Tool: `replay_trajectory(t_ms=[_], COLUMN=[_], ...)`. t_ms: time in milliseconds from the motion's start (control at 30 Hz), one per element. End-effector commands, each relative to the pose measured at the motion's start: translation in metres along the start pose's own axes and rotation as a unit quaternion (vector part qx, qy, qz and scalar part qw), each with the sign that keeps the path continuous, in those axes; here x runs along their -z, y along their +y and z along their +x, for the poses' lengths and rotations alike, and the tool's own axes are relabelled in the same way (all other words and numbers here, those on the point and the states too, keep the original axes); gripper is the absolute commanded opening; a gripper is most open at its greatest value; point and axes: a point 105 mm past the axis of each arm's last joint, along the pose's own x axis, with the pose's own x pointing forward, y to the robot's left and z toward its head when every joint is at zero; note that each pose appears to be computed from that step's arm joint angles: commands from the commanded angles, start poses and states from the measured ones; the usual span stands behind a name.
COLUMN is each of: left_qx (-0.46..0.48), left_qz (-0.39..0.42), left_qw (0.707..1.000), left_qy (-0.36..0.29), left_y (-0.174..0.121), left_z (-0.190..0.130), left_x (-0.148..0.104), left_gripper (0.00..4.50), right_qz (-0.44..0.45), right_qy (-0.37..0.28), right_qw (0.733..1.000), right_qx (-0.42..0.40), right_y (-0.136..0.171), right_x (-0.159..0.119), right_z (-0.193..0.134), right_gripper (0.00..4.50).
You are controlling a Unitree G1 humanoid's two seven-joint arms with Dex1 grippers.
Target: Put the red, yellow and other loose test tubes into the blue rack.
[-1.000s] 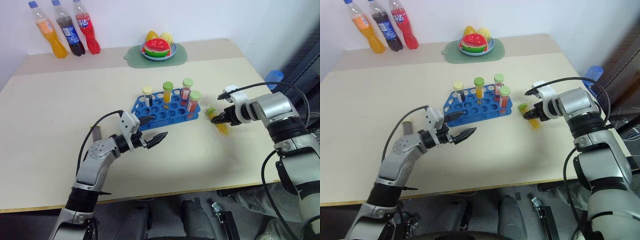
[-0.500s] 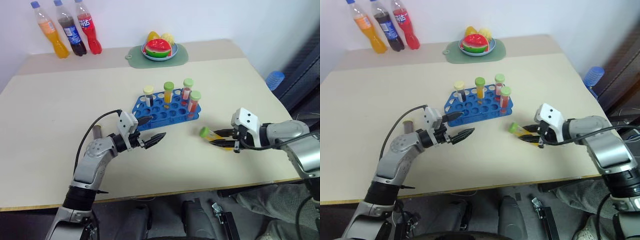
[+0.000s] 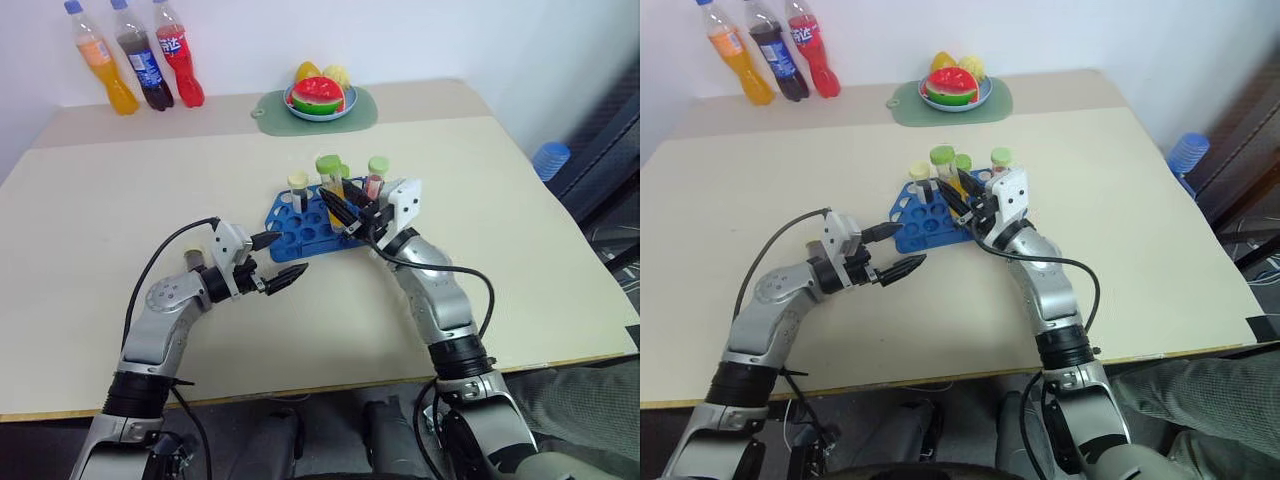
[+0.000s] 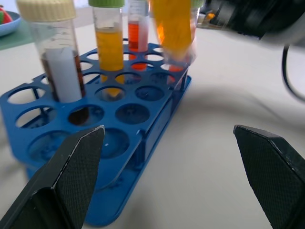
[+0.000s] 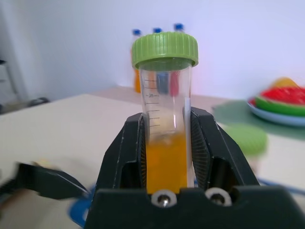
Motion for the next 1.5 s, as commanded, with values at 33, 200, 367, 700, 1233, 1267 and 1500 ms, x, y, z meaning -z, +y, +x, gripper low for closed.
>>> replay_trajectory(t_ms=[33, 200, 367, 700, 1233, 1267, 1500], left_qx=[-0.008, -0.011, -0.013, -0.039, -0.400, -0.406, -0.459], left_qz=[0.013, 0.012, 0.009, -0.041, -0.265, -0.280, -0.309], left_qw=[1.000, 1.000, 1.000, 0.997, 0.868, 0.861, 0.818], left_qy=[-0.020, -0.020, -0.017, -0.049, 0.125, 0.127, 0.157], left_y=[-0.001, -0.003, -0.005, -0.001, 0.055, 0.056, 0.067], left_z=[-0.003, -0.005, -0.007, -0.014, -0.088, -0.090, -0.099], left_x=[-0.012, -0.013, -0.012, -0.027, -0.026, -0.027, -0.024], left_gripper=[4.50, 4.50, 4.50, 4.50, 4.50, 4.50, 4.50], right_qz=[-0.030, -0.032, -0.030, -0.067, -0.105, -0.103, -0.068], right_qy=[-0.018, -0.009, -0.007, -0.001, 0.155, 0.164, 0.166], right_qw=[0.999, 0.999, 0.999, 0.998, 0.964, 0.961, 0.954], right_qx=[0.015, 0.035, 0.032, -0.016, -0.187, -0.195, -0.239], right_y=[-0.007, -0.012, -0.006, 0.002, 0.017, 0.017, 0.028], right_x=[0.001, 0.017, 0.025, 0.029, -0.022, -0.025, -0.038], right_z=[0.003, 0.001, 0.007, -0.003, -0.144, -0.149, -0.159], right_gripper=[0.80, 0.80, 0.80, 3.30, 4.28, 4.28, 4.28])
